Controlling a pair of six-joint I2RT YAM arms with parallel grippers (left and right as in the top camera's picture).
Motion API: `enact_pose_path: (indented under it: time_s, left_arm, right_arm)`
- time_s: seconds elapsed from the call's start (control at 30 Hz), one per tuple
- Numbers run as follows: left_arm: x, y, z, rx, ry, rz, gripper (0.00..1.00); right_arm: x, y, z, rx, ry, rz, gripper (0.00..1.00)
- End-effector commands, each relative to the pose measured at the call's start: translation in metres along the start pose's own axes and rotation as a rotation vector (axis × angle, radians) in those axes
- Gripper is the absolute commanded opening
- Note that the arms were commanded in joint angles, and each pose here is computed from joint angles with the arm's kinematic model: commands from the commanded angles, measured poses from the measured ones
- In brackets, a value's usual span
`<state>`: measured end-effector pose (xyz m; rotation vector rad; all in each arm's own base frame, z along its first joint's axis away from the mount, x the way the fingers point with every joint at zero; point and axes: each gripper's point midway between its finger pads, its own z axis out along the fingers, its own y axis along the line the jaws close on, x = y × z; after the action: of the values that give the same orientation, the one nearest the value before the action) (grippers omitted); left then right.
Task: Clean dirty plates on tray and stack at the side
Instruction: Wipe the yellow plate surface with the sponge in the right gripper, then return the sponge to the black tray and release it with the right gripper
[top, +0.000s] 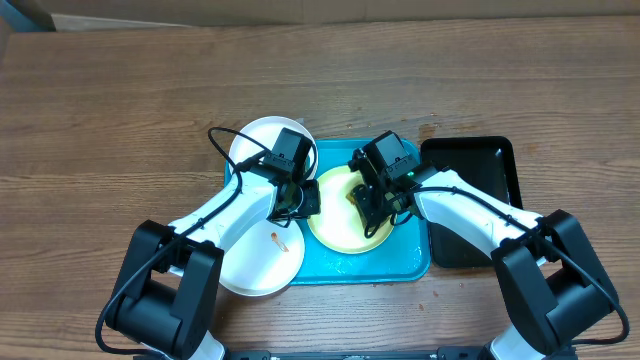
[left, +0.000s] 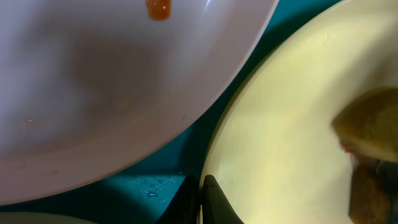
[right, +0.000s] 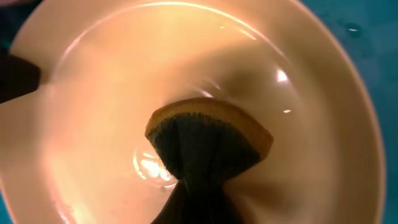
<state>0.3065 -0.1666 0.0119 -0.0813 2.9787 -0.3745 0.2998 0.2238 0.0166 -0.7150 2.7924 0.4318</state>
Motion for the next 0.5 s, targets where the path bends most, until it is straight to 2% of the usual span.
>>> enact_pose_path:
  time_s: [0.0,0.13,0.3,0.47]
  left_arm:
    - [-0.001,0.004,0.003,-0.015,0.004,-0.008,0.06]
    - [-0.001,0.004,0.003,-0.015,0.004,-0.008,0.06]
    - [0.0,0.004,0.003,-0.015,0.004,-0.008,0.07]
    - [0.0,0.004,0.003,-0.015,0.004,-0.008,0.1]
  right_arm:
    - [0.002,0.016,0.001,-0.087,0.018,-0.03,0.04]
    - [-0.018,0.027,-0.013,-0.135,-0.009,-0.04,0.04]
    - [-0.061,0.038,-0.047,-0.244,-0.097,-0.032,0.04]
    - [-0.085,0.008,-0.084,-0.214,-0.128,0.048,0.04]
